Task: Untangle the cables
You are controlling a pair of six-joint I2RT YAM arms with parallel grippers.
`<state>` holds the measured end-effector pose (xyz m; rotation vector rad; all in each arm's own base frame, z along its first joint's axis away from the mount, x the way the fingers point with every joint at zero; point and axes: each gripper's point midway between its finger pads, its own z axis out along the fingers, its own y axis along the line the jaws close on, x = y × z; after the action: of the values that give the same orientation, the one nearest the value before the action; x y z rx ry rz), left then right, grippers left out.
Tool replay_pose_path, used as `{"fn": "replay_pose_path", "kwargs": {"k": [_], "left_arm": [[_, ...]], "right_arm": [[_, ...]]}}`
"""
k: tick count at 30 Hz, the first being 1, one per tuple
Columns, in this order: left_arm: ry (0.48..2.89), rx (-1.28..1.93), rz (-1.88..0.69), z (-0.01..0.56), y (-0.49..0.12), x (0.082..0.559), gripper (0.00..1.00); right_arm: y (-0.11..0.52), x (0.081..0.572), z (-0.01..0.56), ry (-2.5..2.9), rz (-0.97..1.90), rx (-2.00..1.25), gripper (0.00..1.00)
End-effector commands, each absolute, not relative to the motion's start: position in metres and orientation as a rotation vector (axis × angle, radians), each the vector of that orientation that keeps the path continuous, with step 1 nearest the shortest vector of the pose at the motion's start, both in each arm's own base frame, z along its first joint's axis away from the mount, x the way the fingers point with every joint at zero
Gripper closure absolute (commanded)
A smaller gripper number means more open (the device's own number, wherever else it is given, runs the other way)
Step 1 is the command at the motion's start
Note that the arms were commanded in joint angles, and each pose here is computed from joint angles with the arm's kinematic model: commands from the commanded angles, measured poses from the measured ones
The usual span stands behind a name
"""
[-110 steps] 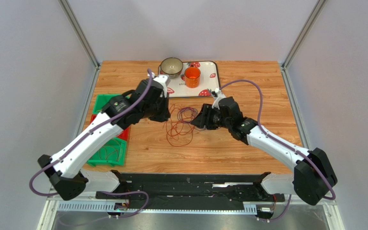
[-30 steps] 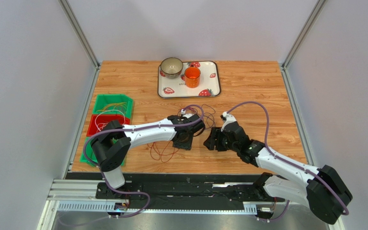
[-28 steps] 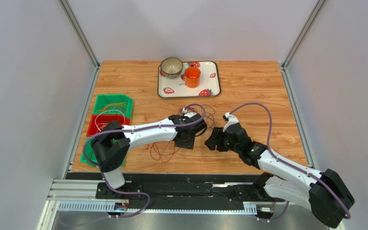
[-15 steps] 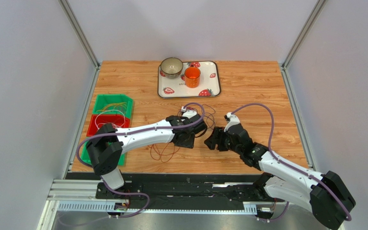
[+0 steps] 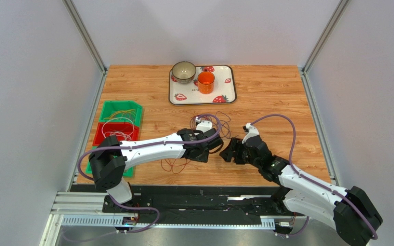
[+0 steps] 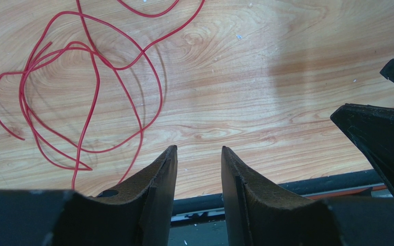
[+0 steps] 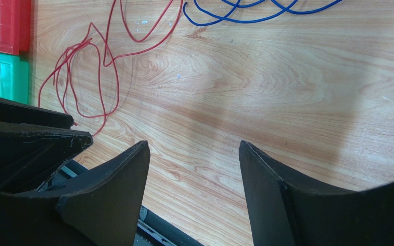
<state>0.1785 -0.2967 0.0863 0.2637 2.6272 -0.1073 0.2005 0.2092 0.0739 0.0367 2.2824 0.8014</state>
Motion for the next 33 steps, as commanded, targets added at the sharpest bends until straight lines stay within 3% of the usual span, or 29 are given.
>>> {"fn": "replay_pose_path", "kwargs": {"k": [1, 10, 15, 19, 27, 33], "left_arm": [[2.563, 0.232, -0.106, 0.096, -0.299, 0.179, 0.55], [2.503, 0.296, -0.093, 0.092, -0.329, 0.177, 0.55], [2.485, 0.331, -0.061, 0.098, -0.332, 0.182, 0.55], [2.466, 0.331, -0.026, 0.095, -0.333, 0.188, 0.54], [2.454, 0.291, 0.001, 0.064, -0.327, 0.190, 0.38], [2.454, 0.267, -0.152, 0.063, -0.328, 0.190, 0.35]], "right_arm": [[0.210, 0.204, 0.081, 2.235, 0.832, 0.072, 0.32], [0.202, 0.203, 0.081, 2.214, 0.820, 0.114, 0.31], [0.206, 0.202, 0.087, 2.196, 0.848, 0.081, 0.20], [0.203, 0.203, 0.085, 2.213, 0.826, 0.105, 0.20], [0.197, 0.197, 0.088, 2.168, 0.866, 0.143, 0.20], [0.193, 0.192, 0.091, 2.135, 0.888, 0.144, 0.20]]}}
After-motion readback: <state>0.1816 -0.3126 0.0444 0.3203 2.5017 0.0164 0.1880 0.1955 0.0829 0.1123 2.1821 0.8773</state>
